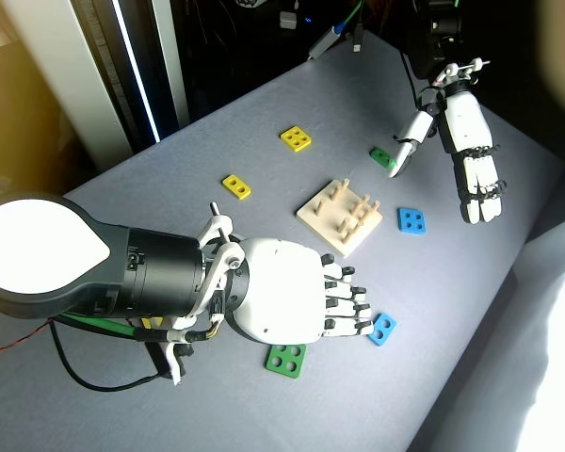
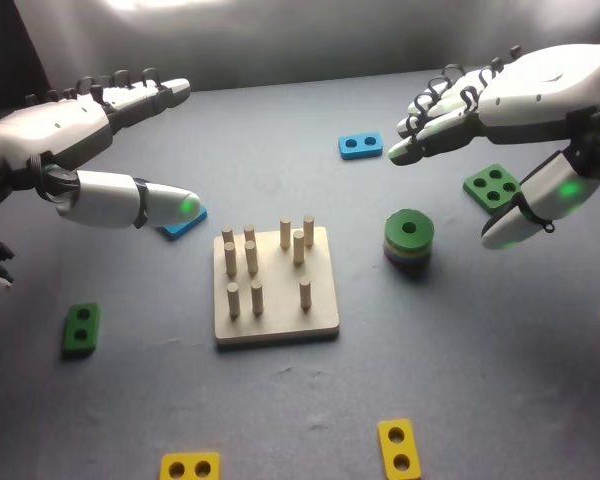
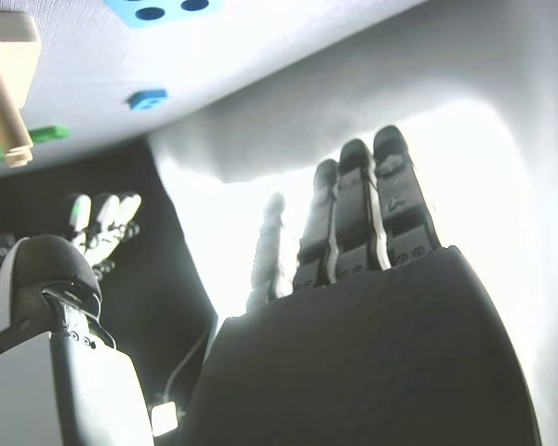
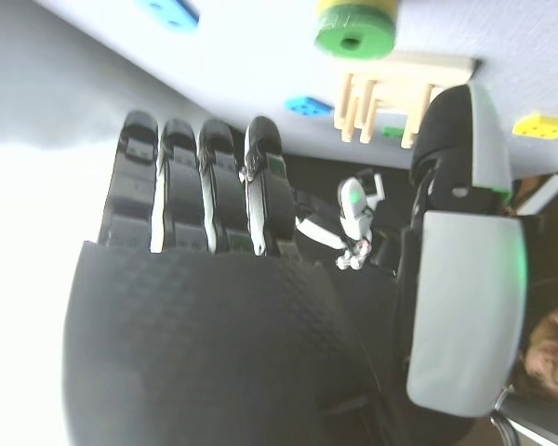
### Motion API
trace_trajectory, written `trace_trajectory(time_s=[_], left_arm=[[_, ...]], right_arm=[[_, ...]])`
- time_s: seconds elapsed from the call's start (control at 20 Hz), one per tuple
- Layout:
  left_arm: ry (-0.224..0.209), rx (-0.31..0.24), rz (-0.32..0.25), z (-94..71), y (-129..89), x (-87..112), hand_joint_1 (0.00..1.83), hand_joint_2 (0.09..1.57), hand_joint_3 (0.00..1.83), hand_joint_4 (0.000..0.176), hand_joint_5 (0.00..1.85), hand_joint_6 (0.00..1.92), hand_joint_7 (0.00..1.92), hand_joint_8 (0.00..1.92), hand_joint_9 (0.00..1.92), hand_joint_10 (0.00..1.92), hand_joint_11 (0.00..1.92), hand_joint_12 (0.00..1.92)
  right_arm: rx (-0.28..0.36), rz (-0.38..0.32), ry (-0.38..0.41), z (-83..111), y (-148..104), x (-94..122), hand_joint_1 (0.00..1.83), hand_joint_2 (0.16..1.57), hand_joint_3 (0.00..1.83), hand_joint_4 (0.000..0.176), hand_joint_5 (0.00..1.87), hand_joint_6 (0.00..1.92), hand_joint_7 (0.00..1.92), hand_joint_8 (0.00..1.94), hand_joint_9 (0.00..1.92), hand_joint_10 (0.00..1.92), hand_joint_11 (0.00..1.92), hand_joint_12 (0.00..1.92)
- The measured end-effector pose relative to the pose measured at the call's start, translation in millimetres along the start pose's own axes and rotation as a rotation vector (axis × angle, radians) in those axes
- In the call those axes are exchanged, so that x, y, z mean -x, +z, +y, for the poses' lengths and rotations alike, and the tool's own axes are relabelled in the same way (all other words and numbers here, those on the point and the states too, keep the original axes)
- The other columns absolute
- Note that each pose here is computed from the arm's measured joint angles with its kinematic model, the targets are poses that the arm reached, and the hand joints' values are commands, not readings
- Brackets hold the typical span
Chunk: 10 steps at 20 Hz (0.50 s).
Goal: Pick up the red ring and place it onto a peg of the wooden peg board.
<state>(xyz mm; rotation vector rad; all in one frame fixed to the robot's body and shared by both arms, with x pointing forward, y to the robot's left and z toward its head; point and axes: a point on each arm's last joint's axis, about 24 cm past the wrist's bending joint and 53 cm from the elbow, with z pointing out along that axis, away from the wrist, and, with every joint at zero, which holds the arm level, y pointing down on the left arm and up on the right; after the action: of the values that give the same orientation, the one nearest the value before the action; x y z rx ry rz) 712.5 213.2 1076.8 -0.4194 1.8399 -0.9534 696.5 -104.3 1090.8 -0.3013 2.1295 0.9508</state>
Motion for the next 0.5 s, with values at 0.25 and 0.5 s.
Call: trace_trajectory(time_s=[0.25,0.5], left_arm=[[-0.001,0.000,-0.001,-0.1,0.0,0.2,0.39,1.02,0.01,0.176,0.00,0.00,0.00,0.00,0.00,0.00,0.00,0.00],[-0.003,-0.001,-0.002,-0.5,0.2,0.2,0.41,1.02,0.01,0.176,0.00,0.00,0.00,0.00,0.00,0.00,0.00,0.00]], right_arm=[[-0.018,-0.002,0.002,-5.1,2.5,-1.7,0.89,0.97,0.00,0.018,0.30,0.02,0.13,0.01,0.01,0.00,0.00,0.00],[-0.028,0.017,0.036,-13.0,19.4,-22.9,0.80,0.96,0.00,0.009,0.35,0.01,0.11,0.00,0.02,0.01,0.00,0.32]])
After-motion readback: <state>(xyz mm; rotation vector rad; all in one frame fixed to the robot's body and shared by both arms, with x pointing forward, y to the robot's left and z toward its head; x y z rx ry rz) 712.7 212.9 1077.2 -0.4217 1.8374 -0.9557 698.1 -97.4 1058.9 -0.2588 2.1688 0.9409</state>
